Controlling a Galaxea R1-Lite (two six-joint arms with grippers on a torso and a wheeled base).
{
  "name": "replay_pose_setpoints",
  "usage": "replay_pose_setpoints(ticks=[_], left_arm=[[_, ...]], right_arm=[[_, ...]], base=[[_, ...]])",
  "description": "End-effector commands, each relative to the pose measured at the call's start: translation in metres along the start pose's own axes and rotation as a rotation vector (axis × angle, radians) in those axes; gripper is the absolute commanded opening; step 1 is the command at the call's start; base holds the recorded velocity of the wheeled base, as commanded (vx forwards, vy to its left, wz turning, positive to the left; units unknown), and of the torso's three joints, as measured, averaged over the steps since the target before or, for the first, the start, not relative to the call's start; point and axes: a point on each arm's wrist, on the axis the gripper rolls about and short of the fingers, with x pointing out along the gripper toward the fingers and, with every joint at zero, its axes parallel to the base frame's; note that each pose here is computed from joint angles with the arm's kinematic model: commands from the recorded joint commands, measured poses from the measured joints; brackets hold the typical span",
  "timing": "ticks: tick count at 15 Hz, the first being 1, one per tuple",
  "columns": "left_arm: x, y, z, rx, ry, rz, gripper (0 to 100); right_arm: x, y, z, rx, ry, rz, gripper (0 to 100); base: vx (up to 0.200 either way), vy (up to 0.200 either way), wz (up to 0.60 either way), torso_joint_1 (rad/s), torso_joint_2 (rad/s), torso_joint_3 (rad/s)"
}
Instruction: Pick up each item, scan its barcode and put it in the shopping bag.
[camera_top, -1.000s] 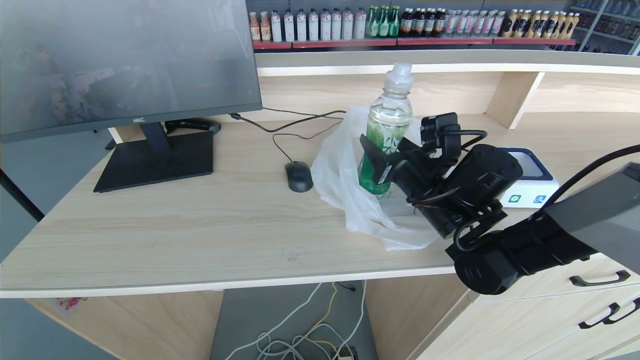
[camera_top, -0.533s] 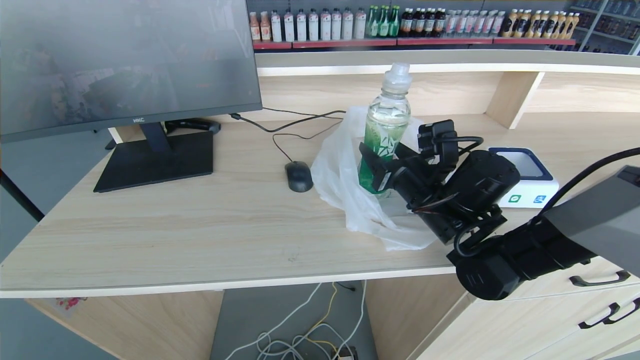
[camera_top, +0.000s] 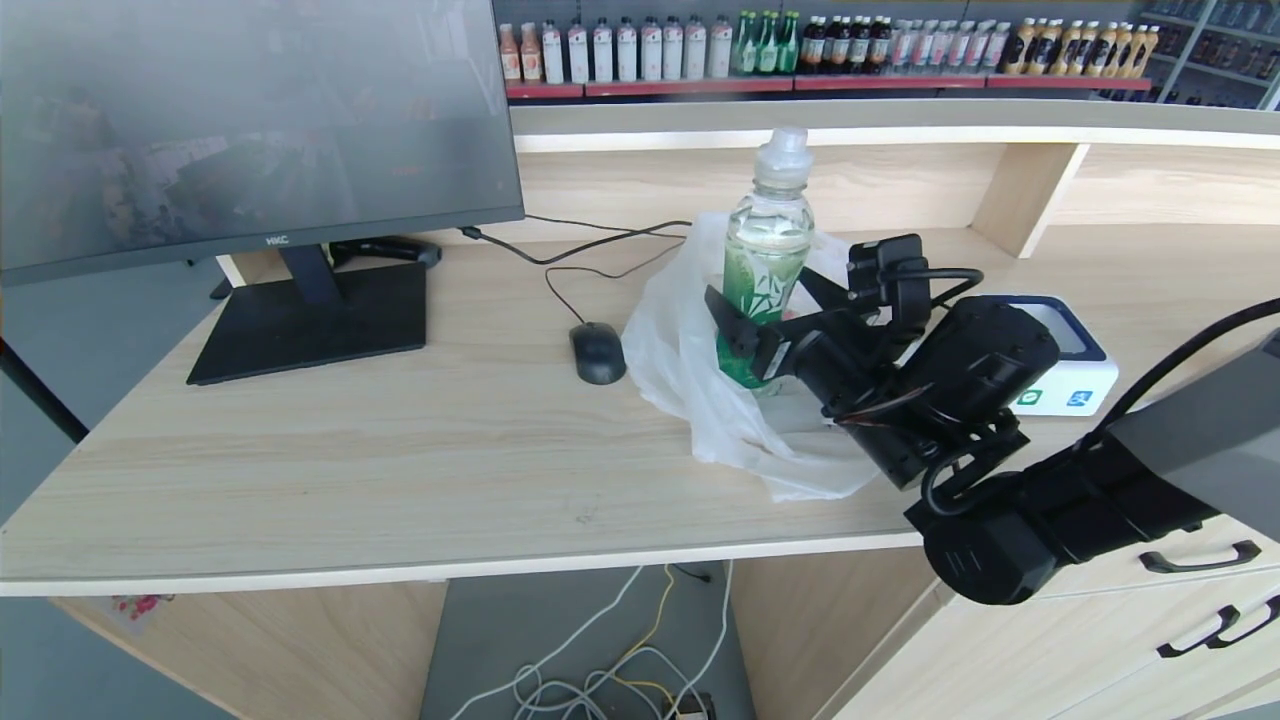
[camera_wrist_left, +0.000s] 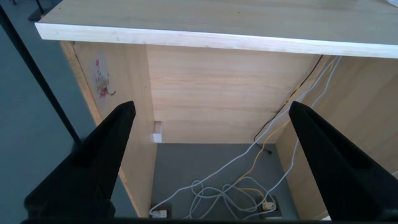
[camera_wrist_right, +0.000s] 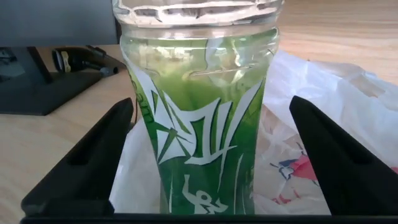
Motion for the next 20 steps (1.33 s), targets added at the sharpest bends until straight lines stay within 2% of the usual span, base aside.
replay_pose_setpoints(ticks=[1,7,13,16,20], left_arm=[[0.0,0.0,0.0,0.0,0.0,0.001,100],[0.0,0.0,0.0,0.0,0.0,0.0,100],[0.0,0.0,0.0,0.0,0.0,0.0,100],[0.0,0.0,0.0,0.003,0.0,0.0,100],[0.0,0.0,0.0,0.001,0.002,0.0,100]], right_arm=[[-0.01,-0.001,0.018,-0.001,-0.019,-0.002,100],[-0.058,-0.003,0.058,-0.019,-0.054,-0.006,100],[-0.088,-0.003,0.101,-0.043,-0.152,-0.045,100],[-0.11,0.001,0.104,-0.033,-0.142,-0.031,100],[-0.115,0.002,0.104,-0.026,-0.148,-0.027,100]], base=[[0.0,0.0,0.0,0.0,0.0,0.0],[0.0,0.0,0.0,0.0,0.0,0.0],[0.0,0.0,0.0,0.0,0.0,0.0],[0.0,0.0,0.0,0.0,0.0,0.0],[0.0,0.0,0.0,0.0,0.0,0.0]])
